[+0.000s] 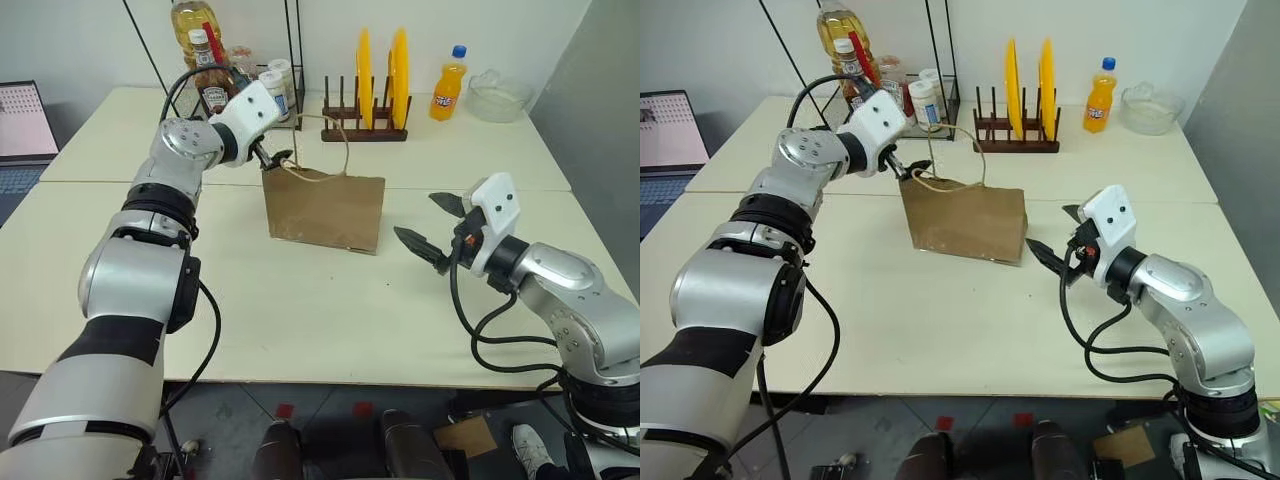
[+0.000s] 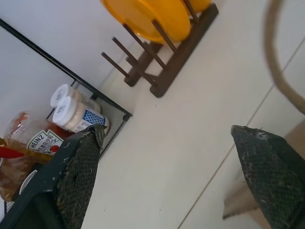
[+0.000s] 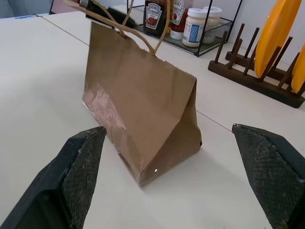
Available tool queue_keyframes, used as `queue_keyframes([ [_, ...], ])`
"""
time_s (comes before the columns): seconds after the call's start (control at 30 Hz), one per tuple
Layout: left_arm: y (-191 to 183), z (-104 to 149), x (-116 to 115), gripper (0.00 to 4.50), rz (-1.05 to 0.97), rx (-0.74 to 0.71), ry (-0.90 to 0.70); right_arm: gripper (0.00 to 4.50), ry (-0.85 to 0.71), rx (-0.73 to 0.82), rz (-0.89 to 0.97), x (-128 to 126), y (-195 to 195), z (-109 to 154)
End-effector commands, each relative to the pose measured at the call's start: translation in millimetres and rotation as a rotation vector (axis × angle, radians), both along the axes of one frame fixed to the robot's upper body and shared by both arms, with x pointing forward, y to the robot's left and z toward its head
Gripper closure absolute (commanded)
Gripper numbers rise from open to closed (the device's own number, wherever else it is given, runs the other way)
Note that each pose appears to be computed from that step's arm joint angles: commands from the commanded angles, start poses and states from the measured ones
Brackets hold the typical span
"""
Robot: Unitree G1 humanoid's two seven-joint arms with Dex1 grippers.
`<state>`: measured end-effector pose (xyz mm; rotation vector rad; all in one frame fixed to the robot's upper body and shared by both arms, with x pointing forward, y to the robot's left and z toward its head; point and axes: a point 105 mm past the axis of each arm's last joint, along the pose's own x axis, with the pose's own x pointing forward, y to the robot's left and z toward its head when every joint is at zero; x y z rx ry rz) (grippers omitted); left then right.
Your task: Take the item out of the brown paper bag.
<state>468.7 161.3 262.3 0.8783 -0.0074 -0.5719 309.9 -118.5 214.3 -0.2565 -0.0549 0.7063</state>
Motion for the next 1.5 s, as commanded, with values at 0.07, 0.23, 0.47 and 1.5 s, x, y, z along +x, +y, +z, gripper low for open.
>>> queue_keyframes([
  [0.07, -16, 3, -10, 0.0, -0.135, 0.093, 0.073, 0.05, -0.048, 0.008, -0.008, -7, -2, 11],
  [0.23, -24, 1, -30, 0.0, -0.321, 0.127, 0.212, 0.05, -0.045, 0.013, -0.003, -7, -1, 11],
  [0.47, -19, -3, -54, 0.0, -0.494, 0.21, 0.321, 0.05, -0.044, 0.017, -0.004, -4, -4, 9],
  [1.5, 30, -78, -165, 0.0, -0.925, 0.761, 0.437, 0.05, 0.017, -0.049, 0.157, -7, 6, -9],
])
